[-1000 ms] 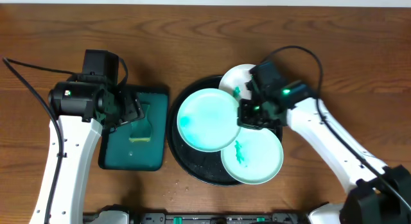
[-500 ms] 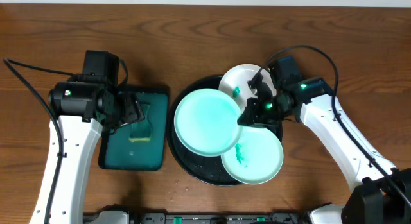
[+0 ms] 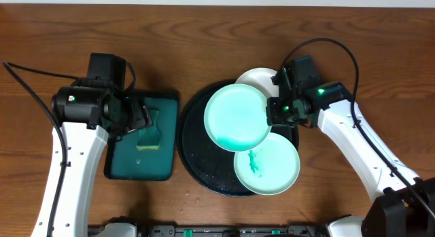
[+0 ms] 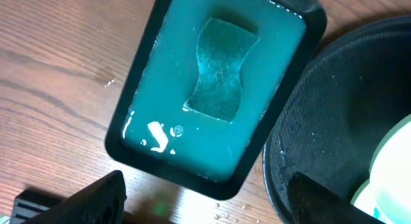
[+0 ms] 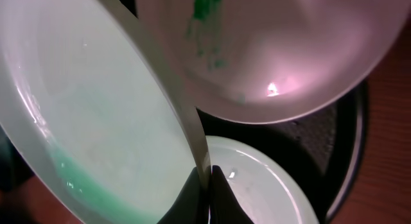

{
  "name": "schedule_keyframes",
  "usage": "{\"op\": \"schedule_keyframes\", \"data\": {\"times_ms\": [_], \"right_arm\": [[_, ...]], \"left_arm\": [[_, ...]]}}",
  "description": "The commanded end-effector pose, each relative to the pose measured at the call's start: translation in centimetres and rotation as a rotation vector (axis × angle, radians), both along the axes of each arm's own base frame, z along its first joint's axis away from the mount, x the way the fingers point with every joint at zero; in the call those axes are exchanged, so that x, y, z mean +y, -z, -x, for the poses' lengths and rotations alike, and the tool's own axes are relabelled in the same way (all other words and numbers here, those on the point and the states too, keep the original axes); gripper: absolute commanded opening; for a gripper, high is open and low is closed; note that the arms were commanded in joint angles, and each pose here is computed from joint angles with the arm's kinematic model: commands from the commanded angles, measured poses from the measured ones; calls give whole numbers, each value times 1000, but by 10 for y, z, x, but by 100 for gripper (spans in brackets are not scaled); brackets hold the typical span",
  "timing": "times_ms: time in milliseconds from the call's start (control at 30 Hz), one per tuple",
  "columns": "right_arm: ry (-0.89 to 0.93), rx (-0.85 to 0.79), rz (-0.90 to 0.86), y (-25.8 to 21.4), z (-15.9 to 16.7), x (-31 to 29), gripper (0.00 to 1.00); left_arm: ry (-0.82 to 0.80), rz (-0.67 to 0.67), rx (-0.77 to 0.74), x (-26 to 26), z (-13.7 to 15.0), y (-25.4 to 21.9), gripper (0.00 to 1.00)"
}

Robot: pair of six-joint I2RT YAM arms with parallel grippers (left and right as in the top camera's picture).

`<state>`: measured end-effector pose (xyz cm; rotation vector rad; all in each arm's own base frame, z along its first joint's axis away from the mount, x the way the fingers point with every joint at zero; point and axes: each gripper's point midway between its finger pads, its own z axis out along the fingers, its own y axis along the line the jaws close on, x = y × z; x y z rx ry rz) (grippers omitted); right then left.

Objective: Clean dirty plates on tray and stack at the side
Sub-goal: 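Lift the cleaned pale green plate with the right gripper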

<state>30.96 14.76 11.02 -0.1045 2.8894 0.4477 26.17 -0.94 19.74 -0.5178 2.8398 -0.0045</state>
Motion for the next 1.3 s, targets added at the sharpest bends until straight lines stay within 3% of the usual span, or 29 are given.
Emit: {"op": "schedule_keyframes", "data": {"times_ms": [0, 200, 433, 1067, 1267], "right_arm": [[-15, -23, 76, -2, 5, -5, 1], [-26, 59, 146, 4, 32, -2, 1], [-98, 70, 147, -13, 43, 18, 1], [-265, 69, 131, -41, -37, 111, 1], [-303, -24, 176, -47, -57, 142, 1]], "left_arm": [[3, -14, -21, 2, -5, -5, 81], [-43, -71, -29, 20, -6, -6, 81], [-174, -9, -38, 43, -4, -9, 81], [-332, 64, -109, 75, 11, -28, 81], [-406, 88, -159, 89, 21, -38, 81]]}}
